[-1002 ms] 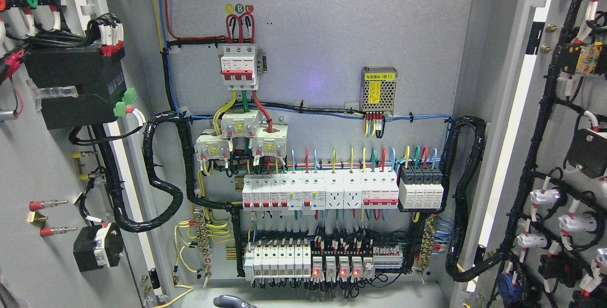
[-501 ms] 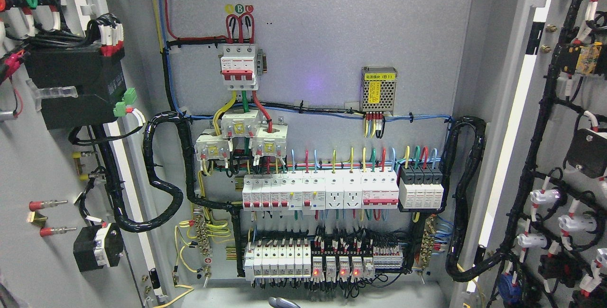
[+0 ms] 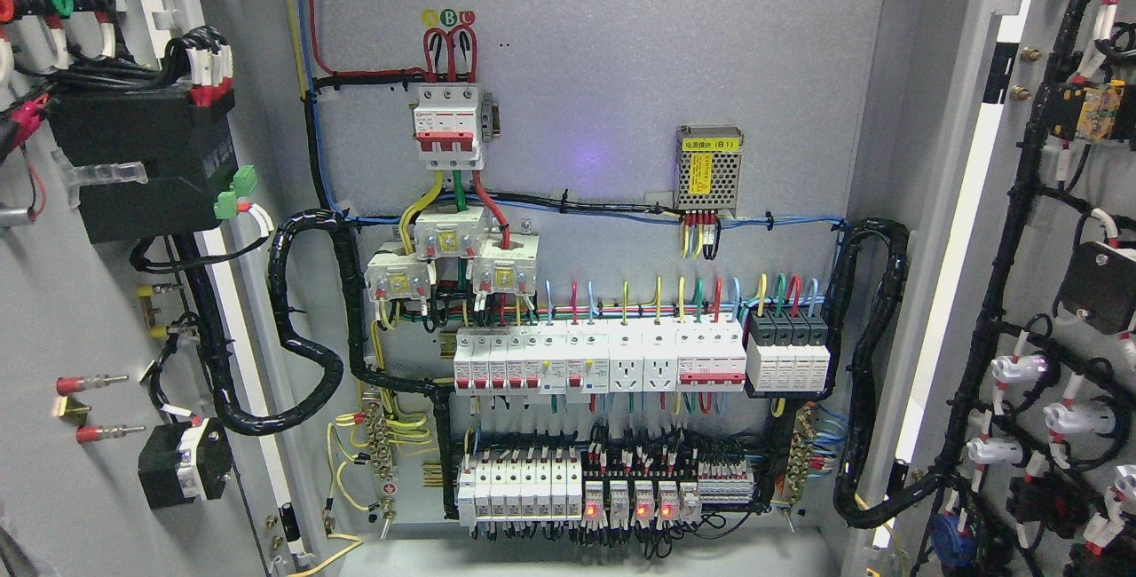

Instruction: Open door with both hands

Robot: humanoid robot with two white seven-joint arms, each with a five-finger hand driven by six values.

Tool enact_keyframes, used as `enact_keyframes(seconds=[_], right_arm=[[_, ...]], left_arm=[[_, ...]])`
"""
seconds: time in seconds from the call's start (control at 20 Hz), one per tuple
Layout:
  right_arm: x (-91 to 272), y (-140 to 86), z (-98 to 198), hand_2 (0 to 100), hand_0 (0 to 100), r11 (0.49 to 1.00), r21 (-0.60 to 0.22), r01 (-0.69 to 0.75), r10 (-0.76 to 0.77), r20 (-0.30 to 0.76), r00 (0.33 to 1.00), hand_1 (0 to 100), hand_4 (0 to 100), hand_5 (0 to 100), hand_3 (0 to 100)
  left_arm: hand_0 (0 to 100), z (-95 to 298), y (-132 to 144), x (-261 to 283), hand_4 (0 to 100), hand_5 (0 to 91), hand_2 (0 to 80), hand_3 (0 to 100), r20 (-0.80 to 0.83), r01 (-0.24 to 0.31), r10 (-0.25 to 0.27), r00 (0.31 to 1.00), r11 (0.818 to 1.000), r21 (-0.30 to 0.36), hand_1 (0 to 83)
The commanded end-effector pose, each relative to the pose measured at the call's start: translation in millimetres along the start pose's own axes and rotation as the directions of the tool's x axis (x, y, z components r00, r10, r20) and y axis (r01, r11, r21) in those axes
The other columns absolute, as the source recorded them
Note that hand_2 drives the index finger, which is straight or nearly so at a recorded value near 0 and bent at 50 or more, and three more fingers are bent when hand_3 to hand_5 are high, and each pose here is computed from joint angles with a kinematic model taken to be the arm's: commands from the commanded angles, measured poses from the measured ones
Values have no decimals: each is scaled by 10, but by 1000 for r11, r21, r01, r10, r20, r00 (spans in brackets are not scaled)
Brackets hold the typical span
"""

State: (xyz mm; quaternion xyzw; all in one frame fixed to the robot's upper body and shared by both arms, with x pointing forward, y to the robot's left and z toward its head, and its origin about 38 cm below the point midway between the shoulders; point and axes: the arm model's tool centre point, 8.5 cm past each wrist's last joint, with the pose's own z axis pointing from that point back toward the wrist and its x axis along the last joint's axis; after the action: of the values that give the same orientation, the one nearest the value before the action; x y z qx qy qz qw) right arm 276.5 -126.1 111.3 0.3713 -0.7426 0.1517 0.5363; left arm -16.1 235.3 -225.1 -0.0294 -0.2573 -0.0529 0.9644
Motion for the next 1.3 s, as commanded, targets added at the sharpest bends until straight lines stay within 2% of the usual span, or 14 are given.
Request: enact_keyframes(seconds=[0.0, 0.15, 0.25, 0.45, 0.65, 0.8, 1.05, 1.25], right_arm=[[309, -91, 376, 0, 192, 995, -53, -80, 81, 24, 996, 0, 0, 0, 0], [442, -140, 456, 0, 192, 988, -79, -135, 142, 95, 985, 0, 0, 0, 0], [465, -130, 551, 0, 192, 984, -98, -150, 160, 112, 981, 0, 0, 0, 0], [636, -178, 608, 0, 192, 970, -128, -209, 230, 182, 956, 0, 0, 0, 0], [831, -291, 705, 0, 192, 944, -181, -276, 313, 226, 922, 0, 0, 0, 0], [1014, -276, 776, 0, 192, 922, -204, -328, 376, 281, 883, 0, 0, 0, 0], [1234, -290, 824, 0, 192, 890, -234, -392, 453, 349, 820, 0, 0, 0, 0], [1347, -338, 861, 0, 192, 867, -263, -423, 496, 373, 784, 0, 0, 0, 0]], left_arm=[[0, 681, -127, 1804, 0, 0, 0, 0, 586, 179, -104, 804, 981, -70, 0], [0, 973, -137, 2033, 0, 0, 0, 0, 664, 213, -113, 739, 974, -72, 0], [0, 1168, -129, 2209, 0, 0, 0, 0, 734, 246, -120, 669, 967, -66, 0], [0, 1493, -171, 2520, 0, 0, 0, 0, 867, 272, -89, 490, 961, -56, 0], [0, 1696, -194, 2747, 0, 0, 0, 0, 917, 288, -76, 392, 957, -44, 0], [0, 1913, -204, 2910, 0, 0, 0, 0, 968, 305, -45, 245, 952, -33, 0], [0, 1950, -190, 3215, 0, 0, 0, 0, 991, 305, -29, 131, 952, -12, 0], [0, 2016, -191, 3381, 0, 0, 0, 0, 997, 306, -15, 71, 952, -7, 0]])
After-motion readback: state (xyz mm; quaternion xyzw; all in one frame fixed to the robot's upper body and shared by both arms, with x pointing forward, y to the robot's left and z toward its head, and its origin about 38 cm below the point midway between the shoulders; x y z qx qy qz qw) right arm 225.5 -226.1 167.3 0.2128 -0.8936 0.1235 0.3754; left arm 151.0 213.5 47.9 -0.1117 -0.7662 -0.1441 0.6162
